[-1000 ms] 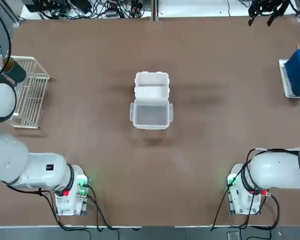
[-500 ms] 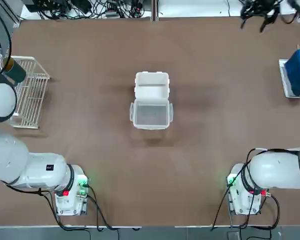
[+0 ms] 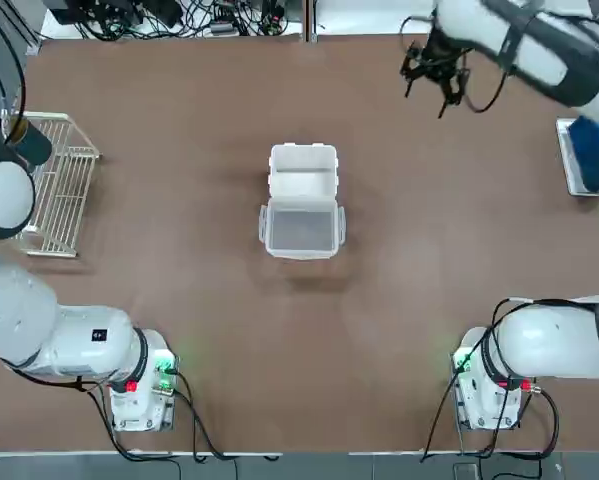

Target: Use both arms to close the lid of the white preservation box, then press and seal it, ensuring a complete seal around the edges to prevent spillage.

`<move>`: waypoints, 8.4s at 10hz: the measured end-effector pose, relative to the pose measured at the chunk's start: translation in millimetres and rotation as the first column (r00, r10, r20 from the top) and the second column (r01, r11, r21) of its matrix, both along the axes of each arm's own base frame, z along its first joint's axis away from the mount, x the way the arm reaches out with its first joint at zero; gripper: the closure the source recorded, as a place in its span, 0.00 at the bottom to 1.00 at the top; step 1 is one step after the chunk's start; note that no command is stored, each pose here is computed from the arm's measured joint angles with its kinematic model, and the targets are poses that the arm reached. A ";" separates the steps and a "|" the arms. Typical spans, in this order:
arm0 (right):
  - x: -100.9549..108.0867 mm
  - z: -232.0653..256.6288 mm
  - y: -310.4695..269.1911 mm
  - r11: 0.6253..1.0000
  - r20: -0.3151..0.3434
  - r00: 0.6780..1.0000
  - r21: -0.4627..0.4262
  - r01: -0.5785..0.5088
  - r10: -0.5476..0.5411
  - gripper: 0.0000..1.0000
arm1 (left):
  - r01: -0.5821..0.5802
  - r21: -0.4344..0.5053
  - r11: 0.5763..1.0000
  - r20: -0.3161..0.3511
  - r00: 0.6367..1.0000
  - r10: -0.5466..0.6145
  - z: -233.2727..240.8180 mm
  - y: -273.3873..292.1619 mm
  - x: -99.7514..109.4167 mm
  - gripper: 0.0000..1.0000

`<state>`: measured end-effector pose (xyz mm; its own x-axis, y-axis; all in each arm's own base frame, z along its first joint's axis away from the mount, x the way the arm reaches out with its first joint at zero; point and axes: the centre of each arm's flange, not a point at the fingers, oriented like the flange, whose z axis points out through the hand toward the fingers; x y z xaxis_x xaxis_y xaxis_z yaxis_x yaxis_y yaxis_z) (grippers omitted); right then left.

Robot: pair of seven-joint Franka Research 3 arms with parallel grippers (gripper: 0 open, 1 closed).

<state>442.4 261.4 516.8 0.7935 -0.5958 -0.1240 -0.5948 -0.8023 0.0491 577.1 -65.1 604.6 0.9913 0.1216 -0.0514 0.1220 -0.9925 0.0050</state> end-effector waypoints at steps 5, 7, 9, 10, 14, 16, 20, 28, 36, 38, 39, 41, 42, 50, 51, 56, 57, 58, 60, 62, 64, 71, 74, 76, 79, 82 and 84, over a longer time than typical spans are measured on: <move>-119.6 -69.2 149.6 0.959 0.031 0.959 -0.036 0.281 -0.280 0.01 | -0.028 0.003 1.000 -0.035 0.999 0.028 -18.2 15.1 4.5 0.04; -131.7 -90.9 171.1 0.914 0.003 0.914 0.000 0.406 -0.406 0.01 | -0.029 0.003 1.000 -0.050 0.998 0.030 -27.2 15.8 7.3 0.04; -153.4 -120.2 199.9 0.876 -0.036 0.876 0.040 0.481 -0.480 0.01 | -0.031 0.005 1.000 -0.062 0.998 0.031 -33.4 16.7 7.7 0.04; -162.7 -130.0 211.2 0.868 -0.055 0.870 0.053 0.493 -0.491 0.01 | -0.031 0.005 1.000 -0.064 0.997 0.031 -34.4 16.9 7.7 0.04; -192.5 -169.5 230.3 0.851 -0.094 0.857 0.106 0.515 -0.507 0.01 | -0.032 0.005 0.999 -0.065 0.997 0.032 -34.7 17.1 7.6 0.04; -196.5 -185.0 235.6 0.834 -0.125 0.839 0.100 0.542 -0.530 0.01 | -0.031 0.005 0.999 -0.065 0.997 0.032 -34.7 17.0 7.6 0.04; -193.1 -200.6 240.0 0.816 -0.158 0.821 0.116 0.567 -0.548 0.04 | -0.031 0.005 1.000 -0.065 0.997 0.031 -34.8 16.6 7.6 0.04; -189.2 -212.5 242.0 0.803 -0.179 0.810 0.130 0.582 -0.558 0.38 | -0.037 0.005 0.999 -0.065 0.997 0.037 -34.8 20.0 7.9 0.04; -187.4 -217.7 239.7 0.800 -0.178 0.808 0.130 0.585 -0.562 0.74 | -0.043 0.005 0.999 -0.065 0.997 0.044 -34.9 23.9 8.1 0.04; -187.6 -217.9 239.6 0.801 -0.178 0.808 0.129 0.585 -0.562 0.80 | -0.043 0.005 0.999 -0.065 0.997 0.044 -34.9 23.9 8.1 0.04; -187.7 -218.2 239.6 0.801 -0.178 0.808 0.128 0.585 -0.562 0.84 | -0.045 0.005 0.999 -0.065 0.997 0.045 -34.9 25.0 8.2 0.04; -187.5 -219.5 239.2 0.801 -0.179 0.807 0.125 0.586 -0.563 0.87 | -0.055 0.005 0.998 -0.065 0.996 0.055 -34.8 30.7 8.6 0.04; -186.3 -220.5 238.5 0.799 -0.180 0.805 0.123 0.589 -0.565 0.88 | -0.056 0.005 0.998 -0.065 0.996 0.056 -34.8 31.3 8.6 0.04; -164.4 -197.9 245.0 0.779 -0.198 0.773 0.061 0.623 -0.603 0.96 | -0.056 0.005 0.998 -0.062 0.996 0.056 -33.1 31.4 8.0 0.04; -160.4 -193.4 245.6 0.777 -0.201 0.769 0.051 0.627 -0.607 0.96 | -0.057 0.005 0.998 -0.062 0.996 0.057 -33.1 31.8 8.0 0.04; -133.5 -159.8 247.2 0.761 -0.229 0.744 0.023 0.649 -0.628 0.96 | -0.058 0.005 0.998 -0.061 0.996 0.059 -32.3 32.6 8.0 0.04; -126.3 -150.2 246.5 0.756 -0.231 0.740 0.027 0.654 -0.632 0.96 | -0.058 0.005 0.998 -0.060 0.996 0.059 -32.0 32.7 7.9 0.04; -117.4 -138.5 245.7 0.749 -0.231 0.735 0.036 0.661 -0.638 0.96 | -0.059 0.005 0.998 -0.059 0.997 0.059 -31.6 32.8 7.9 0.04; -90.1 -112.6 238.2 0.721 -0.228 0.716 0.079 0.688 -0.659 0.96 | -0.059 0.005 0.998 -0.058 0.997 0.059 -30.9 33.1 7.8 0.04; -56.1 -97.1 223.1 0.683 -0.219 0.694 0.137 0.718 -0.685 0.96 | -0.060 0.005 0.998 -0.058 0.997 0.060 -30.7 33.5 7.8 0.03; -31.7 -97.1 212.5 0.659 -0.216 0.682 0.179 0.731 -0.698 0.96 | -0.060 0.005 0.998 -0.058 0.997 0.060 -30.7 33.6 7.8 0.03; 44.8 -126.3 170.0 0.591 -0.220 0.620 0.187 0.785 -0.753 0.93 | -0.061 0.005 0.998 -0.058 0.996 0.062 -30.9 34.4 7.9 0.05; 78.6 -126.8 151.7 0.556 -0.226 0.585 0.182 0.811 -0.779 0.73 | -0.062 0.005 0.998 -0.061 0.996 0.062 -32.6 34.6 8.3 0.36; 103.8 -102.5 140.8 0.538 -0.227 0.571 0.194 0.821 -0.789 0.45 | -0.061 0.005 0.998 -0.075 0.995 0.061 -40.8 34.5 11.3 0.67; 99.7 -87.3 149.7 0.603 -0.185 0.626 0.168 0.780 -0.758 0.51 | -0.083 -0.006 0.997 -0.113 0.990 0.082 -61.5 26.8 17.7 0.99; 51.2 -120.0 203.4 0.719 -0.122 0.727 0.105 0.687 -0.676 0.98 | -0.184 -0.062 0.981 -0.176 0.969 0.171 -87.6 0.5 22.3 0.99; 40.8 -150.1 222.2 0.730 -0.092 0.735 0.089 0.678 -0.671 0.99 | -0.238 -0.071 0.969 -0.191 0.956 0.221 -103.6 -26.8 19.6 0.99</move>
<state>483.2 483.6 366.8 0.1787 -0.9518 -0.2494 -0.9808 -0.1926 0.0320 596.7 -91.9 500.9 0.9103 0.3308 -0.2486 0.3537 -0.9339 0.0523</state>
